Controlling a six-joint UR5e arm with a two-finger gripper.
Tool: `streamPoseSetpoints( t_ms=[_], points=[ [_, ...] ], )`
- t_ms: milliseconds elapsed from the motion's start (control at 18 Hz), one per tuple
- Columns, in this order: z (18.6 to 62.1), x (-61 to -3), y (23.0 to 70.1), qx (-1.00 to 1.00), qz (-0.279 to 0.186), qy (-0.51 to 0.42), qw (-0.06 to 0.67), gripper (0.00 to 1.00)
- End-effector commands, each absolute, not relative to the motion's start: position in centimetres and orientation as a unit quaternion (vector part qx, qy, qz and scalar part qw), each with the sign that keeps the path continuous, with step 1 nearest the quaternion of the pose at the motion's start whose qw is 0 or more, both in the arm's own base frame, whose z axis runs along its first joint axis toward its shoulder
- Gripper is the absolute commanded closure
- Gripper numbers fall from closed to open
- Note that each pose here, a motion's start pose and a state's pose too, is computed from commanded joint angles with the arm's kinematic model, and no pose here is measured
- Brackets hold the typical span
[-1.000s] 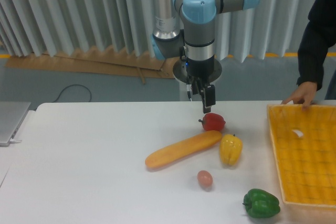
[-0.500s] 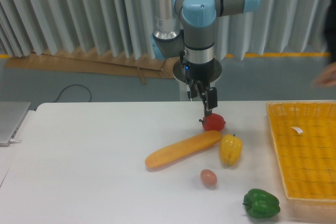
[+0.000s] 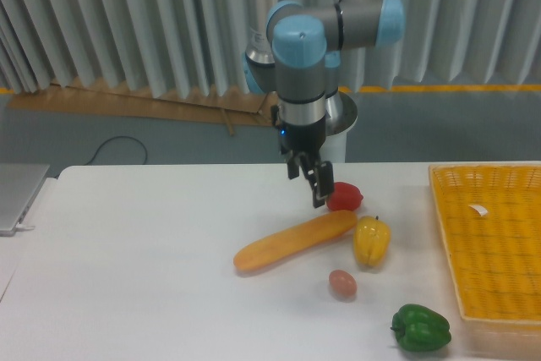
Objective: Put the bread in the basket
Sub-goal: 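Lower the open gripper down onto the middle of the orange bread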
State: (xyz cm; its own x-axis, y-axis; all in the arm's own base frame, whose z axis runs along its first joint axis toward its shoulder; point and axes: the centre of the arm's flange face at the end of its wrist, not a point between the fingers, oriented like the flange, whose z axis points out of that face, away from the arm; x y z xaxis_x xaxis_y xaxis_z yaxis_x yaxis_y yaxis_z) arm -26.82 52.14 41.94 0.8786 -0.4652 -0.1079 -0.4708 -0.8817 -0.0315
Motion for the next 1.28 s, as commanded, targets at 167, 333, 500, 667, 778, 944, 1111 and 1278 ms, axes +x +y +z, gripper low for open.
streamPoseSetpoints(
  t_ms=[167,333,500,667,778,944,1111,1278],
  points=[
    [41.1,-27.5,53.1,-0.969,0.047,0.241,0.023,0.0],
    [41.4,-27.8,53.2,-0.968,0.056,0.243,0.017,0.0],
    [41.5,-28.2,53.2,-0.969,0.061,0.241,0.008,0.0],
    [40.4,-28.3,53.1,-0.969,0.053,0.241,0.003,0.0],
    [39.8,-28.4,53.3,-0.969,0.05,0.242,0.001,0.0],
    [38.9,-28.5,53.5,-0.969,0.05,0.241,0.0,0.0],
    [38.1,-28.5,54.2,-0.969,0.077,0.237,0.002,0.0],
    [36.6,-27.8,53.8,-0.969,0.068,0.238,-0.005,0.0]
  ],
)
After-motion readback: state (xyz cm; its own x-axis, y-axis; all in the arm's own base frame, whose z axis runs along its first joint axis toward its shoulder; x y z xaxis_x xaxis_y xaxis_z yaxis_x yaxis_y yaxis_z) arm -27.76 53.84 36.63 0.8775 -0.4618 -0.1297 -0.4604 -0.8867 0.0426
